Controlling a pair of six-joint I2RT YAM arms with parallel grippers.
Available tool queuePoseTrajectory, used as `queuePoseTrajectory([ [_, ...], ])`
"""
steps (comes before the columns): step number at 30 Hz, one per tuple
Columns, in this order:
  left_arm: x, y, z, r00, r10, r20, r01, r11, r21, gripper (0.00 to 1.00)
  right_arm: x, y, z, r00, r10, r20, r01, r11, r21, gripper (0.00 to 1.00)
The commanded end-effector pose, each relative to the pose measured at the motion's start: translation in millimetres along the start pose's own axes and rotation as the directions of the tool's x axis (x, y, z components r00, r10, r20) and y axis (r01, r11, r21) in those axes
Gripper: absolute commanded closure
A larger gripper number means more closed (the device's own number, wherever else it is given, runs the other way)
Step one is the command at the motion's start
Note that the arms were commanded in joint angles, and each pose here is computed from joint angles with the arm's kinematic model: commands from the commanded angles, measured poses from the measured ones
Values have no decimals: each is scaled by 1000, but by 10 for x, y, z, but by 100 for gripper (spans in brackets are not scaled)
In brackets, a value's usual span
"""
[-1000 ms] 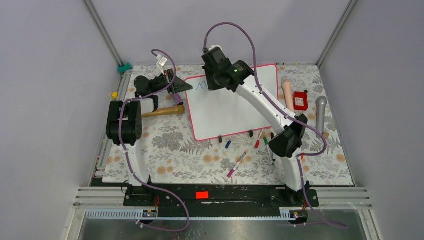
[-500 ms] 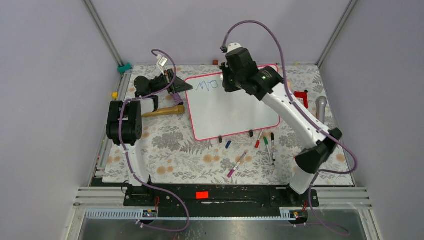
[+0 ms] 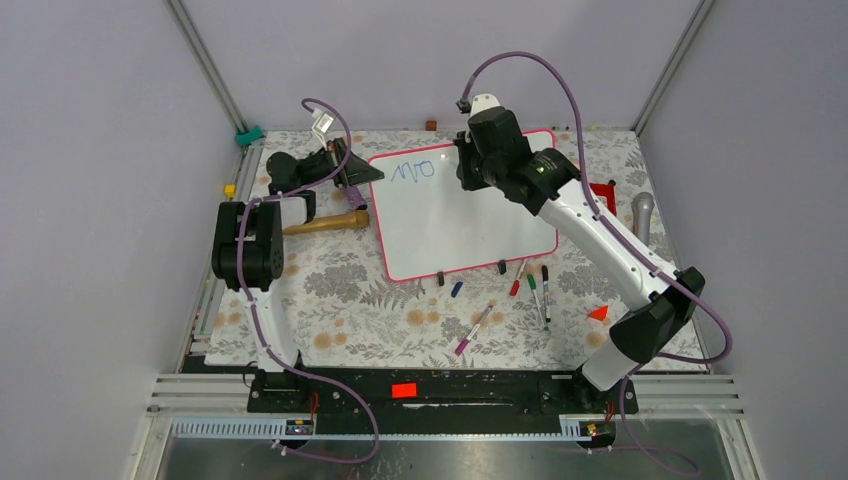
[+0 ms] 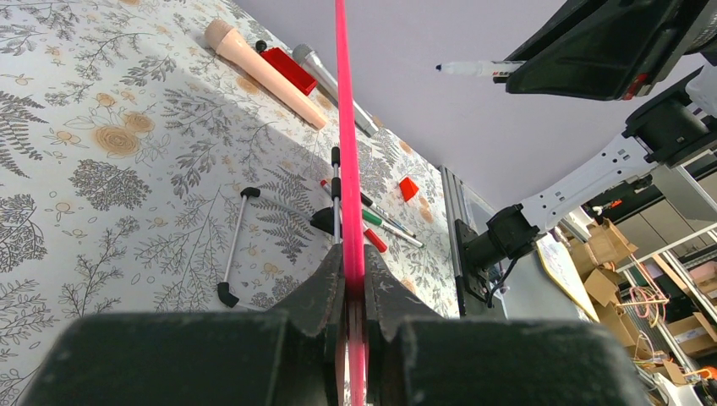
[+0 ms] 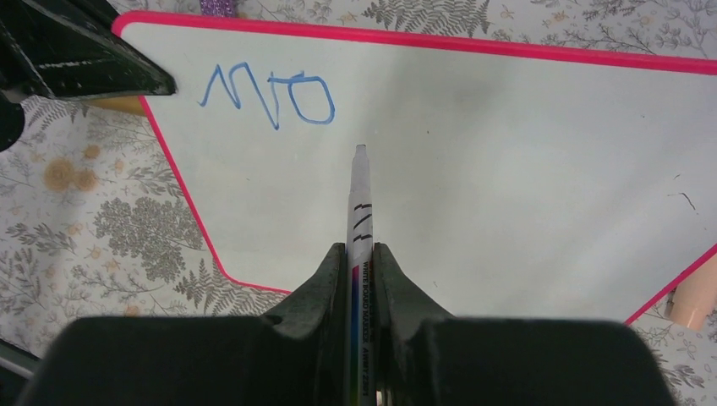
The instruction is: Write a sentence on the whiteboard
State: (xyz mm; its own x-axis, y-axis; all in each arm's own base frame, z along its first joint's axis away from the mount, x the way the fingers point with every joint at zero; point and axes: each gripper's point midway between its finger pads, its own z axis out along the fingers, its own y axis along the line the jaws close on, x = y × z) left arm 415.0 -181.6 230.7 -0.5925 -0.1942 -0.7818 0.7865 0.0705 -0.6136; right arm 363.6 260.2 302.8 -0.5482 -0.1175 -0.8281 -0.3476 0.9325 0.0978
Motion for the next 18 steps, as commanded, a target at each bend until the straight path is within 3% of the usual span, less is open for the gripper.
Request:
queuePoseTrajectory([
  [1,52,-170,-16,992,83,-98,-77,995,61,100,-219,-33,-178,995,-3,95,4,1000,-5,100],
  [9,66,-184,25,993,78,-91,-73,995,65,100,-343,-27,-100,980,59,189,-60,998,-4,100],
  [18,52,-181,78,994,57,-93,-51,996,71,100,-247,84,72,993,21,117,-16,999,-40,100],
])
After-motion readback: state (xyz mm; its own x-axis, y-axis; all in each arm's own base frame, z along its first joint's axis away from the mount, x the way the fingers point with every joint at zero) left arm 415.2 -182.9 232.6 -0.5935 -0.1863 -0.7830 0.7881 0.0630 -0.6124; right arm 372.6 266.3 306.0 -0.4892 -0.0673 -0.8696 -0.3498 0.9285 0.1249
